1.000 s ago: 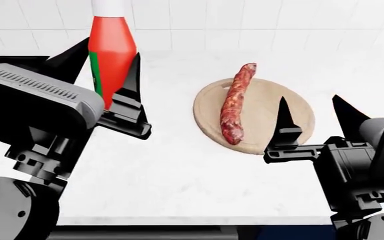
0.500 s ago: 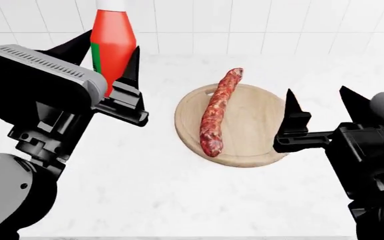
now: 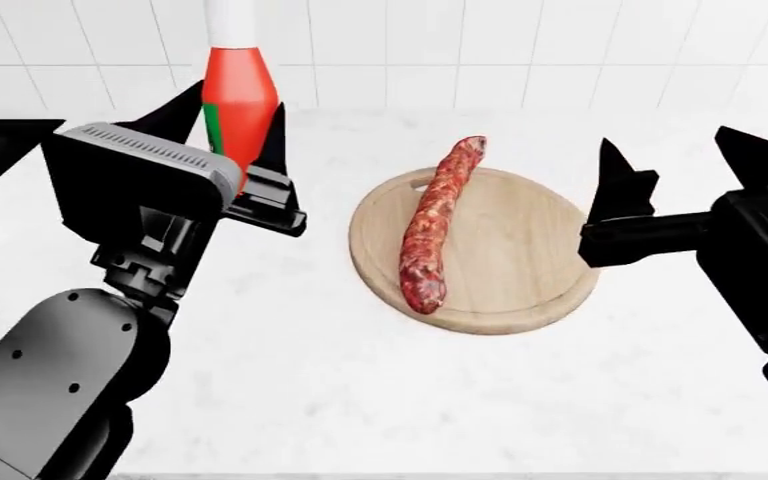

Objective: Pick the salami from the plate and place it on the cutting board. Then pick the condiment bottle from the cabinet and place it next to the cutting board.

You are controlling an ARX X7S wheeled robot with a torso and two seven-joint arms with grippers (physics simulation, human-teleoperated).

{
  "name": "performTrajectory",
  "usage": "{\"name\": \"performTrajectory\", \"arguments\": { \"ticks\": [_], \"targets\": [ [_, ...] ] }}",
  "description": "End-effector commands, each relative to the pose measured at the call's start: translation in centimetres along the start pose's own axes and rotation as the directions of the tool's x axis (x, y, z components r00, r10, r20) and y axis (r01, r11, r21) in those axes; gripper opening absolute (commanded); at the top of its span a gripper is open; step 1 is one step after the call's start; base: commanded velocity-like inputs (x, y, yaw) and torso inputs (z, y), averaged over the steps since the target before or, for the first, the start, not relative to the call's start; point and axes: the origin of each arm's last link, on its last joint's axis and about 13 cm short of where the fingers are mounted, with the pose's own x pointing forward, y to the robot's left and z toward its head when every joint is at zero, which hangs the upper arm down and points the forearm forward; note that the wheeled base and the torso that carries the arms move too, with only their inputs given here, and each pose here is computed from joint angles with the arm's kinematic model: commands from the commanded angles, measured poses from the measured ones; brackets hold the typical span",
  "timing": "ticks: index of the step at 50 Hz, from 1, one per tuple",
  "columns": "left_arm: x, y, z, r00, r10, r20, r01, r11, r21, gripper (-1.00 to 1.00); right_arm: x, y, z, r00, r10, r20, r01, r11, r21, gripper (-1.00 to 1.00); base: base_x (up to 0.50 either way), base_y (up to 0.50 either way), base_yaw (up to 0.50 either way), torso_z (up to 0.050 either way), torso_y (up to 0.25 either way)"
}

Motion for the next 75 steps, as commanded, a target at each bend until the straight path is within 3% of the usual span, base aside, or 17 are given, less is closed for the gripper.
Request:
{"name": "performTrajectory", "arguments": {
  "ticks": [1, 17, 34, 60, 75],
  "targets": [
    [-1.1, -1.0, -2.8, 0.999, -0.023, 0.040, 0.022, 1.000, 0.009, -1.00, -0.1, -0.2, 0.4, 1.000, 0.001, -0.008, -0.001, 1.000, -0.007, 1.00, 0.00, 0.00, 0.00, 0.000, 0.000],
    [-3.0, -1.9, -5.4, 0.998, -0.055, 0.035, 0.054, 0.998, 0.029, -1.00, 0.1, 0.1, 0.1, 1.000, 0.004, -0.011, -0.004, 1.000, -0.006, 1.00, 0.00, 0.00, 0.00, 0.000, 0.001],
    [-4.1, -3.2, -7.1, 0.997, -0.056, 0.055, 0.057, 0.998, -0.001, -1.00, -0.2, 0.0, -0.1, 1.000, 0.008, -0.017, -0.008, 1.000, -0.006, 1.00, 0.00, 0.00, 0.00, 0.001, 0.001],
    [-3.8, -5.7, -8.8, 0.993, -0.094, 0.072, 0.099, 0.993, -0.071, -1.00, 0.1, 0.0, -0.3, 1.000, 0.008, -0.027, -0.008, 1.000, -0.002, 1.00, 0.00, 0.00, 0.00, 0.000, 0.000],
    [-4.0, -5.8, -9.5, 0.996, -0.075, 0.048, 0.079, 0.993, -0.090, -1.00, 0.0, 0.0, -0.4, 1.000, 0.009, -0.029, -0.009, 1.000, -0.002, 1.00, 0.00, 0.00, 0.00, 0.000, 0.000]
  ]
}}
